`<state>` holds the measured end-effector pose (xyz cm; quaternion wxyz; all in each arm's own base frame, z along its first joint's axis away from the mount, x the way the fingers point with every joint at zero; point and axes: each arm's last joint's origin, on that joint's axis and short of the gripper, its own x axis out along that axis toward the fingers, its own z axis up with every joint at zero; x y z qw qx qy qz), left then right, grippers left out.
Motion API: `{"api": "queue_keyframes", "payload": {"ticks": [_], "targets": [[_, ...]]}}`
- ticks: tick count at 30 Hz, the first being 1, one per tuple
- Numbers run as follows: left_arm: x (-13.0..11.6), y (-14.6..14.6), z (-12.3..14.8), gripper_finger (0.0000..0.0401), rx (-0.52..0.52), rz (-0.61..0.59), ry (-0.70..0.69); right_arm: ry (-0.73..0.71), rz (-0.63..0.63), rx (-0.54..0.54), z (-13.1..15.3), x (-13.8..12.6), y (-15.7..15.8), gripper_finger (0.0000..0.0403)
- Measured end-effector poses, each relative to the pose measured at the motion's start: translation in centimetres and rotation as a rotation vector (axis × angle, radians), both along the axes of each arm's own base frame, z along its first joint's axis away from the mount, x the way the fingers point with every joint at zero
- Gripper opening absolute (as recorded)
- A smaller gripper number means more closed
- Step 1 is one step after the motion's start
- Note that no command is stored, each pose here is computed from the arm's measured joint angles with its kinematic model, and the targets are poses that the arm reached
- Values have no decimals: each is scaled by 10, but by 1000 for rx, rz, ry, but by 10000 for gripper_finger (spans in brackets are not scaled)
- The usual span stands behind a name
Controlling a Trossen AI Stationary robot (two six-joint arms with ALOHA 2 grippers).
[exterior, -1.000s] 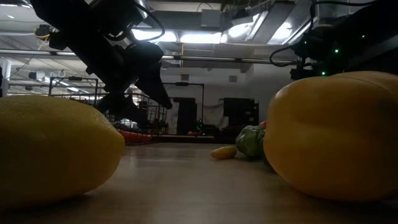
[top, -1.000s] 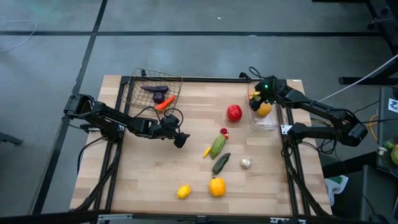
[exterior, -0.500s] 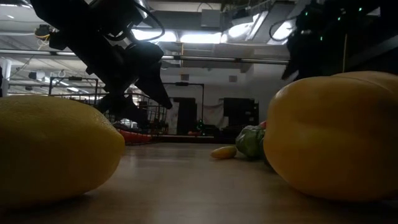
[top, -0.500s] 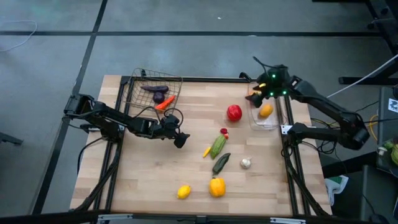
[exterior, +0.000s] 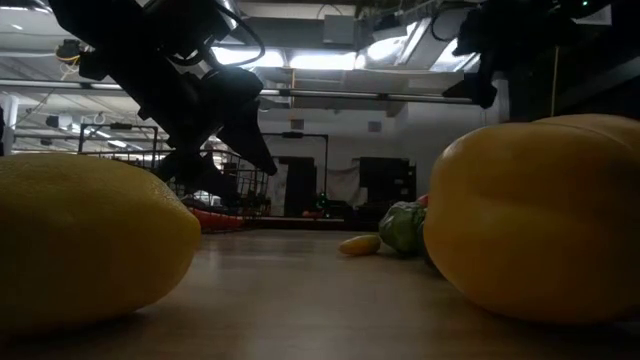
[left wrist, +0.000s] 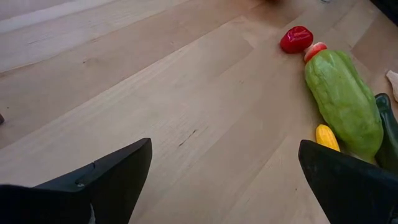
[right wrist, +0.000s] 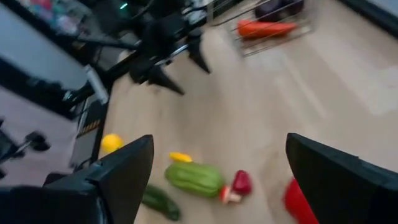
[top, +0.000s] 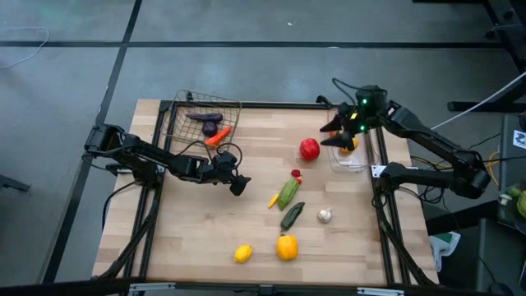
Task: Sort produce into baskets
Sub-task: Put the green cucumber into the silver wire basket
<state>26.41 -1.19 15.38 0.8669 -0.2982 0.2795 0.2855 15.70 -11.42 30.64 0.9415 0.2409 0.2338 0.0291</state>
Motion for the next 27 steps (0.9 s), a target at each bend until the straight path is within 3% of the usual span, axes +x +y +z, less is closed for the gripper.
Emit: {"api": "queue_keyframes", "payload": {"ticks": [7, 13, 27], "targets": [[0, 0, 0, 400, 0, 0, 0, -62, 146, -73, 6, 21, 24, 360], [0, 0, 0, 400, 0, 0, 0, -72, 177, -139, 8, 32, 41, 360], [0, 1, 0, 400, 1, 0, 1, -68, 307, -143, 7, 41, 70, 360]]}}
